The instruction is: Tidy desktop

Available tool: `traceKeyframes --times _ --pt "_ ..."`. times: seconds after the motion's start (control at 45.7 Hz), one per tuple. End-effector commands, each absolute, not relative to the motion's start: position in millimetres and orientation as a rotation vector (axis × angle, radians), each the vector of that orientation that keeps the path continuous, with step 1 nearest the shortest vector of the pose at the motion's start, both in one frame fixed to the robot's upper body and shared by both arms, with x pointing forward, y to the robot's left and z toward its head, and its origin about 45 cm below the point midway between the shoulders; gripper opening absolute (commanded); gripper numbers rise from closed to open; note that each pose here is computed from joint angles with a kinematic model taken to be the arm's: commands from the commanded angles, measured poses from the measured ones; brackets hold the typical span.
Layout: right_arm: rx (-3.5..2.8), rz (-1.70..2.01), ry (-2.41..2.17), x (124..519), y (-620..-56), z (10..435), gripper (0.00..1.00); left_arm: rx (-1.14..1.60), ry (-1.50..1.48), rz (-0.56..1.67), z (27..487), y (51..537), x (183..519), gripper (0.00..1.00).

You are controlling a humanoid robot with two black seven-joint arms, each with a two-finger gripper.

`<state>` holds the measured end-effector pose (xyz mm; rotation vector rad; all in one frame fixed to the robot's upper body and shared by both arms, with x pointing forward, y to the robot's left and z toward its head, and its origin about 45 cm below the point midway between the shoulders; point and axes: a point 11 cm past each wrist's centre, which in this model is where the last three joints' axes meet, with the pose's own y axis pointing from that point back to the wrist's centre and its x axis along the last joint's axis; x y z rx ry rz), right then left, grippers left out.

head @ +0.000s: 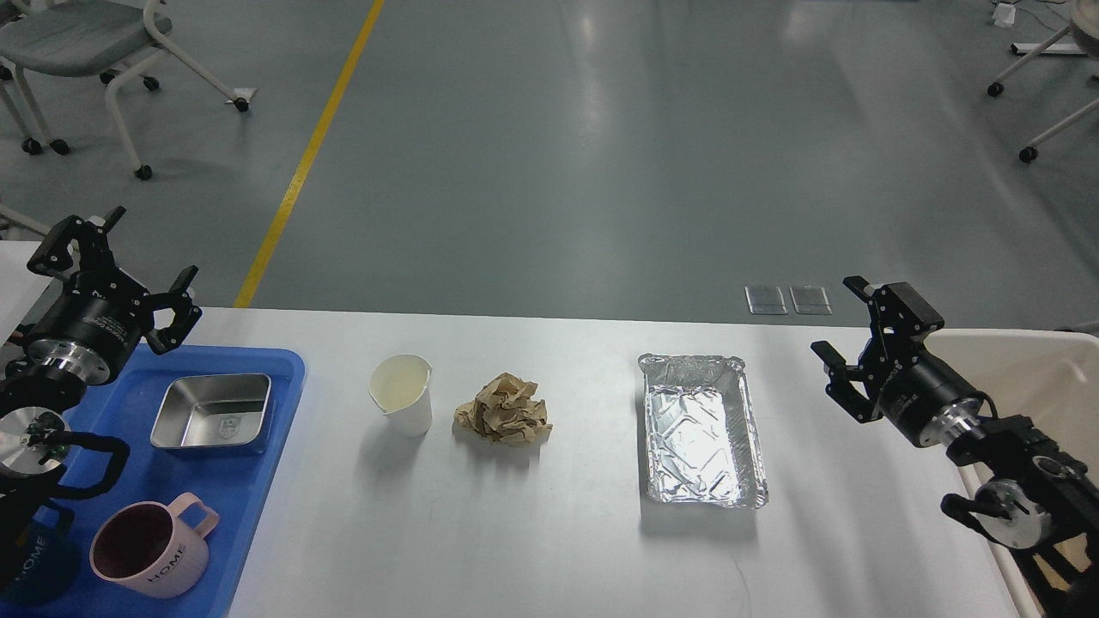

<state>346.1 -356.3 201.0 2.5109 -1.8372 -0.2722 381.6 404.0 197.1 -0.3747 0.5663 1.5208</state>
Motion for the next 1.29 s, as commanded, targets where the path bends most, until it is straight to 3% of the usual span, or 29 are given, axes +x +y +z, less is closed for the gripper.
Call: traceKeyframes --times 0.0,0.131,0.306,0.656,1.269 --pt "2.446 -0.123 -1.792 347.4 -374.1 215.8 1.0 -0.402 0.602 1.519 195.8 387.0 371.3 0.96" --pt "2.418 -0.036 -1.779 348.0 -378.0 224.0 1.0 -0.43 0.638 1.514 194.6 370.4 360.9 0.96" --pt "2.168 0.496 -1.595 345.5 -368.3 236.5 1.0 -0.445 0.684 1.536 183.1 357.8 348.5 0.96" --pt "2.055 0.463 -1.142 296.9 -396.0 210.5 1.0 -0.374 0.585 1.601 170.2 373.6 325.8 0.96" --pt "1.634 0.855 -0.65 262.6 -465.5 267.5 1.0 -0.469 0.528 1.61 160.0 380.0 323.6 0.96"
